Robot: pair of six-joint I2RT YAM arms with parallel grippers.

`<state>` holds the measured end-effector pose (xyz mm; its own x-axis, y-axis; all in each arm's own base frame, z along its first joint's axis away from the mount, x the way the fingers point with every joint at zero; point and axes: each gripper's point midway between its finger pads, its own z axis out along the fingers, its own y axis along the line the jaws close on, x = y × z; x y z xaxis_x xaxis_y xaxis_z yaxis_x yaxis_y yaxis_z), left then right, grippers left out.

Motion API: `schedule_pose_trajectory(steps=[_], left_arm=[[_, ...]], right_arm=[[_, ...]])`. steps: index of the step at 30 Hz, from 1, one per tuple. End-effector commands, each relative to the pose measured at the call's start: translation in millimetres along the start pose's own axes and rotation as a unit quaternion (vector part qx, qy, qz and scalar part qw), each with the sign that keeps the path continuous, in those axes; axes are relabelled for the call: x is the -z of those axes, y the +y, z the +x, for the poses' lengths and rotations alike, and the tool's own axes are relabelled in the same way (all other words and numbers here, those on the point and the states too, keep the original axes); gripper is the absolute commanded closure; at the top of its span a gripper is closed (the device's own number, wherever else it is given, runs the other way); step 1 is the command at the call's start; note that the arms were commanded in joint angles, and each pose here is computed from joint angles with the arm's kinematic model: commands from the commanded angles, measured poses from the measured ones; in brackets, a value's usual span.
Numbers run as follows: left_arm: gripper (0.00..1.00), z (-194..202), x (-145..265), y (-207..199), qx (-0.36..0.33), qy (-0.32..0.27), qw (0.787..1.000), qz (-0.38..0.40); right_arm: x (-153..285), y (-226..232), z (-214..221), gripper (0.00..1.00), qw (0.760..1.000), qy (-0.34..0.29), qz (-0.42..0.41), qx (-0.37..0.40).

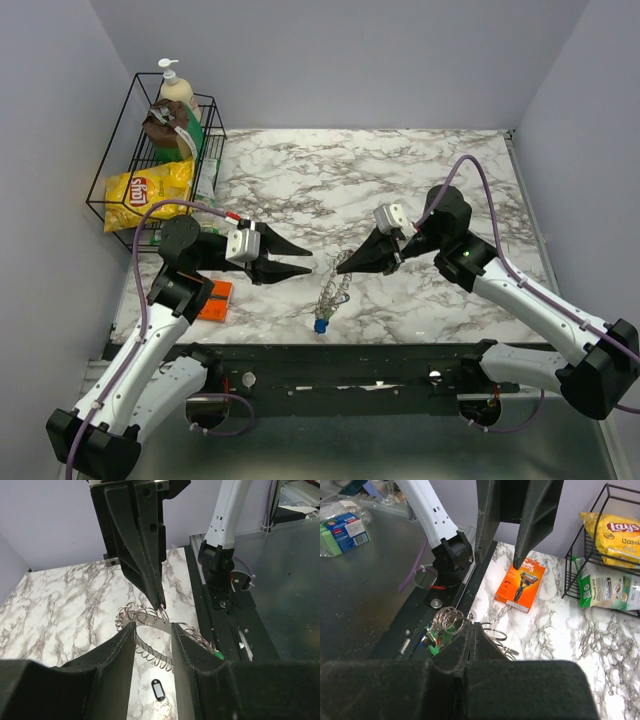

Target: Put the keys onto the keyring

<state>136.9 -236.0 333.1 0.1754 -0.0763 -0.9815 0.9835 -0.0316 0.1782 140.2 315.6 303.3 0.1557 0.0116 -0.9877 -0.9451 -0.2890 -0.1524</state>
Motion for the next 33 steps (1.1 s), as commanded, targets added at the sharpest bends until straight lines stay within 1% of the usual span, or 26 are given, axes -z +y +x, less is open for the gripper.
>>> schedule_pose_trajectory(steps=[1, 3, 4, 7, 12, 15, 25, 33], left_arm=[[0.58, -1, 0, -1, -0.005, 0.014, 1.0, 0.018], [0.61, -3, -2, 0, -0.005, 0.014, 1.0, 0.02], [0.64, -3, -3, 2, -0.004, 0.014, 1.0, 0.02], [0.65, -3, -7, 5, 0.001, 0.015, 1.0, 0.019], [0.65, 7, -15, 6, 0.013, 0.041, 0.999, 0.026], [0.65, 12, -18, 7, 0.016, 0.051, 0.998, 0.031], [0.65, 19, -22, 17, 0.021, 0.064, 0.998, 0.01], [0.66, 14, -28, 20, 0.026, 0.057, 0.998, 0.007]], right_arm=[[0, 4, -21, 1.0, 0.997, -0.022, -0.016, 0.066], [0, 2, -21, 0.99, 0.997, -0.02, -0.011, 0.067], [0, 1, -22, 0.99, 0.998, -0.02, -0.01, 0.065], [-1, -8, -27, 0.99, 0.998, -0.02, 0.011, 0.058], [-1, -26, -33, 0.99, 0.998, -0.017, 0.054, 0.041], [0, -31, -34, 0.99, 0.997, -0.016, 0.065, 0.038], [0, -31, -35, 0.99, 0.997, -0.018, 0.067, 0.04], [1, -31, -31, 0.99, 0.997, -0.015, 0.071, 0.038]])
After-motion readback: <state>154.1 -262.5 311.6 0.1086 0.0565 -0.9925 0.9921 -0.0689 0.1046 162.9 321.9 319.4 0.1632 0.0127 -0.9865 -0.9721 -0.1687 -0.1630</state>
